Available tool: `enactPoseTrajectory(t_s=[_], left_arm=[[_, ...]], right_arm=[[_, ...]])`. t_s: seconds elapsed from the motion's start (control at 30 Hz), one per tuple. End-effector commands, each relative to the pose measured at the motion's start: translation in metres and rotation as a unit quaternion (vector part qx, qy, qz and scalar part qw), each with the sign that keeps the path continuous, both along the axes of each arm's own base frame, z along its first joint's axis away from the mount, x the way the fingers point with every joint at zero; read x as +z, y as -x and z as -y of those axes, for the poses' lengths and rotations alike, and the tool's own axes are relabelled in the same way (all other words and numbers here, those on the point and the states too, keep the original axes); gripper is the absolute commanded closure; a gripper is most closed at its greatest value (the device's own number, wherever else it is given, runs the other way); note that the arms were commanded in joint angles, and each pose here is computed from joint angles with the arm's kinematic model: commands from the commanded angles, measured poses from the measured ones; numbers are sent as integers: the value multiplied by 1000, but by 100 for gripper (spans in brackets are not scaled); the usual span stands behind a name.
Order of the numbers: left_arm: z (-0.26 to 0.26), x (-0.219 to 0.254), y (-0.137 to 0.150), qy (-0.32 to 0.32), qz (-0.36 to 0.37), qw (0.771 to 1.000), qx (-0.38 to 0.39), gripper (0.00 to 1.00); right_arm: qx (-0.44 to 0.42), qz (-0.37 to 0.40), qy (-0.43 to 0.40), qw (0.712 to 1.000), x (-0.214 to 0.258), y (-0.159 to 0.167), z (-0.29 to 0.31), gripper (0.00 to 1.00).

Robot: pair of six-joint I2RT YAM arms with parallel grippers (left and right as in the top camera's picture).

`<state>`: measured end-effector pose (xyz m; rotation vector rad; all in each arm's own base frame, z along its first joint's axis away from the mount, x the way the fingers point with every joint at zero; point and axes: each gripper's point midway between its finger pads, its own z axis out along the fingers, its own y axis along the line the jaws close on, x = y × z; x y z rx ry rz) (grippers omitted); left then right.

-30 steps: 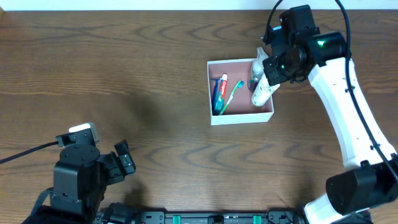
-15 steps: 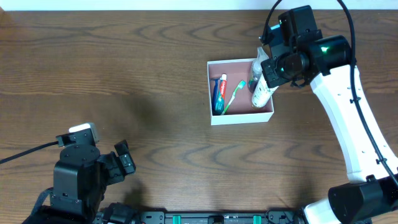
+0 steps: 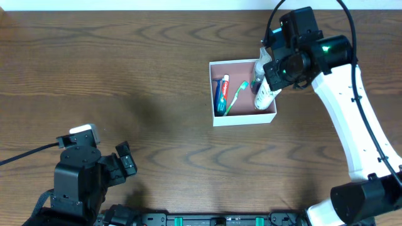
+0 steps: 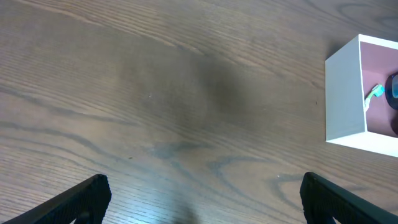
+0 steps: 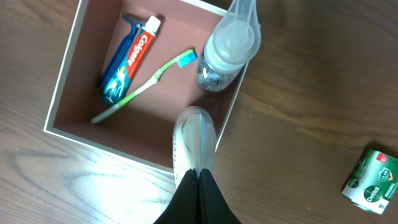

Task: Pack container
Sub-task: 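Lower the lotion bottle into the box beside the pump bottle, then open the right gripper and lift it out of the box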

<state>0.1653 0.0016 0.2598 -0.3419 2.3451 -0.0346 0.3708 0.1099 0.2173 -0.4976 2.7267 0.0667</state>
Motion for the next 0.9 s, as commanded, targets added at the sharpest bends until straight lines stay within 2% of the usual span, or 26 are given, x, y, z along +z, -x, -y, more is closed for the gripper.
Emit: enactPoseTrajectory(t_s=[0.0, 0.43, 0.6, 0.63, 0.87], left_arm=[[-2, 0, 0, 0, 0, 1000, 9, 2], [-2, 0, 0, 0, 0, 1000, 9, 2], [-2, 0, 0, 0, 0, 1000, 9, 2], [-2, 0, 0, 0, 0, 1000, 9, 2], [-2, 0, 0, 0, 0, 1000, 9, 2]], right_arm=[[-5, 7, -3, 1000, 3, -7, -3, 99], [-5, -15, 2, 1000, -14, -11, -5, 98], [-5, -14, 2, 1000, -14, -12, -5, 82], [-5, -14, 2, 1000, -14, -12, -5, 76], [-14, 2, -6, 1000, -11, -20, -8, 72]])
